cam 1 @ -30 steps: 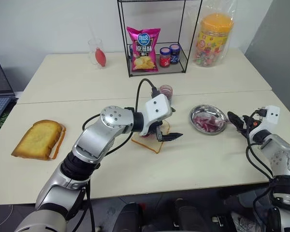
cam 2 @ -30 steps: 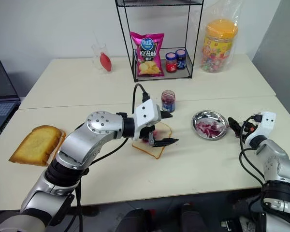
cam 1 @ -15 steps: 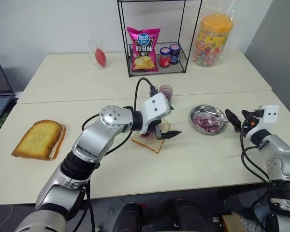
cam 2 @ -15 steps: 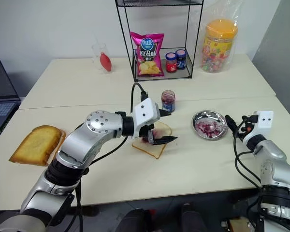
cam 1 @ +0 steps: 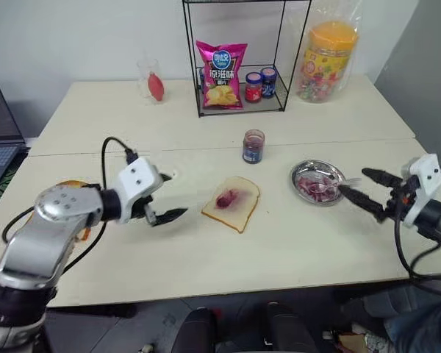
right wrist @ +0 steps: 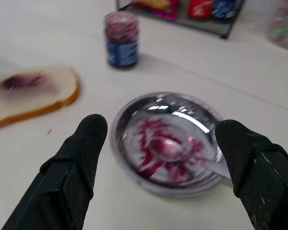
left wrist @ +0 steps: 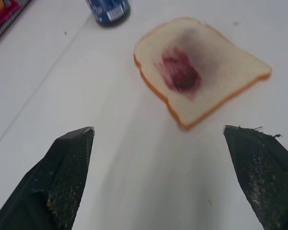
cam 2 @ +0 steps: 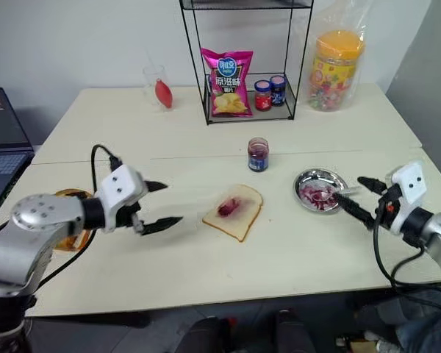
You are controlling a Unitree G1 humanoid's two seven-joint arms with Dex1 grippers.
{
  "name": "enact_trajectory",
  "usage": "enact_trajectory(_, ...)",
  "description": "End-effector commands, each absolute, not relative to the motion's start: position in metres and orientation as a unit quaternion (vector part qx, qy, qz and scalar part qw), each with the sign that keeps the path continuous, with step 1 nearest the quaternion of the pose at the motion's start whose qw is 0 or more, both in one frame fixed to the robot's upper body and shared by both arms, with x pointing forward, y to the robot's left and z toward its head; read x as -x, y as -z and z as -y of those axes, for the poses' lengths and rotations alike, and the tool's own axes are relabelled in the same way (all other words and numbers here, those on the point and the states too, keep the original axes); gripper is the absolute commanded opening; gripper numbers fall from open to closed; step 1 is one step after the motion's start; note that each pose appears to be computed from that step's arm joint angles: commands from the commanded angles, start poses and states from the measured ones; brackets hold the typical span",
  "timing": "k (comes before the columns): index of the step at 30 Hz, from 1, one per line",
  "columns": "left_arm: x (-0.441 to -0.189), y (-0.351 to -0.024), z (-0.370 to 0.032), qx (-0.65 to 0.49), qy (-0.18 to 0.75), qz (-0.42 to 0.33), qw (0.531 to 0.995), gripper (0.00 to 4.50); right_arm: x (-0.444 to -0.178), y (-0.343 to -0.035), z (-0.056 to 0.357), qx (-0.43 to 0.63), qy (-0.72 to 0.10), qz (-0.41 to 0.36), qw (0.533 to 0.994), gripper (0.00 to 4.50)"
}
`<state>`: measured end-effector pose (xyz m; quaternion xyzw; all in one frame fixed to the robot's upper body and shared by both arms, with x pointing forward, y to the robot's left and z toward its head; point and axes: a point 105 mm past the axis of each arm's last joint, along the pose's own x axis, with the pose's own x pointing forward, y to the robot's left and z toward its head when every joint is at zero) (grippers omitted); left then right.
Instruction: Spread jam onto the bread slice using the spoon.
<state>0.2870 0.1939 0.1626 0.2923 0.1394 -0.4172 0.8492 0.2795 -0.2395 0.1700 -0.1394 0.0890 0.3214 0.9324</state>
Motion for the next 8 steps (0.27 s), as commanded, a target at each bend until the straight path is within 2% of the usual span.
enact_trajectory(1, -0.277, -0.177, -0.206, -0.322, 0.416, -0.122, 0.842, 4.50, -0.262, -0.182, 0.238, 0.189, -0.363, -0.089, 0.908, 4.03)
enact_trajectory(8, -0.271, -0.174, -0.216, -0.313, 0.420, -0.134, 0.841, 4.50, -0.249, -0.179, 0.239, 0.215, -0.393, -0.117, 0.886, 4.03)
